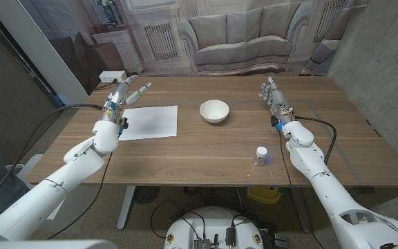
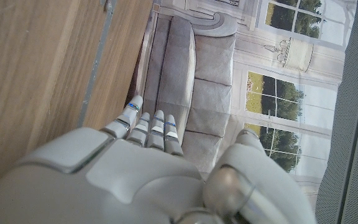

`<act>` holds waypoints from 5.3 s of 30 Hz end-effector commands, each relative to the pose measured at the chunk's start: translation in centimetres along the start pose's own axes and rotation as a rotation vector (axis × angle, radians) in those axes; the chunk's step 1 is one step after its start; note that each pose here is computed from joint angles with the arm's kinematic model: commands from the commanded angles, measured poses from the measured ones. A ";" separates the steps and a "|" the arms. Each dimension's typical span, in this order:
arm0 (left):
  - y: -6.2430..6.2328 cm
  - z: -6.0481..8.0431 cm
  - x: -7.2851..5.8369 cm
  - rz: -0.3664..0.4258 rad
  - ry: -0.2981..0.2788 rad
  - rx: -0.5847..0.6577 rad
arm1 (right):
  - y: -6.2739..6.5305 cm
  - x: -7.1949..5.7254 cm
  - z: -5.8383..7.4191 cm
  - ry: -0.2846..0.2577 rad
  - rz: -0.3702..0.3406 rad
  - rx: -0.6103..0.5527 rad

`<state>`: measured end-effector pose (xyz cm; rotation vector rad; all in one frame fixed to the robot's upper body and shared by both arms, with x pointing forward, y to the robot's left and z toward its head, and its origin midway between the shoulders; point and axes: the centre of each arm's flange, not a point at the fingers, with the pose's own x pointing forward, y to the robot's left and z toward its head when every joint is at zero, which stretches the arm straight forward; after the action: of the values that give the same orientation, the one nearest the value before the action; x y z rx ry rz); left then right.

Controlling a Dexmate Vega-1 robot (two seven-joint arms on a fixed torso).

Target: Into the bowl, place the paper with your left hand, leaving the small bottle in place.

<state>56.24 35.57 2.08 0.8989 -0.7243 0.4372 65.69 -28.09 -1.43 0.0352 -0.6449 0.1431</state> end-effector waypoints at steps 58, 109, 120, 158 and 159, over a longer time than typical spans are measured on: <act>-2.2 0.5 -0.2 -0.091 0.102 0.223 | -1.0 -0.6 -0.6 0.032 -0.007 0.010; -4.7 -0.2 0.4 -0.211 0.141 0.314 | -0.5 0.3 -0.4 0.034 -0.004 0.006; -5.6 -0.8 0.1 -0.223 0.155 0.310 | -0.5 0.0 -0.5 0.030 -0.009 0.004; -8.3 -1.8 -0.5 -0.268 0.200 0.304 | -0.9 -0.3 -1.3 0.042 -0.017 0.021; -8.3 -1.9 -0.5 -0.268 0.202 0.305 | -0.9 -0.3 -1.3 0.043 -0.018 0.023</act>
<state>61.46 32.55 -3.05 1.2048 -0.3654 0.3974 66.20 -28.82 -2.46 0.0559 -0.6020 0.1312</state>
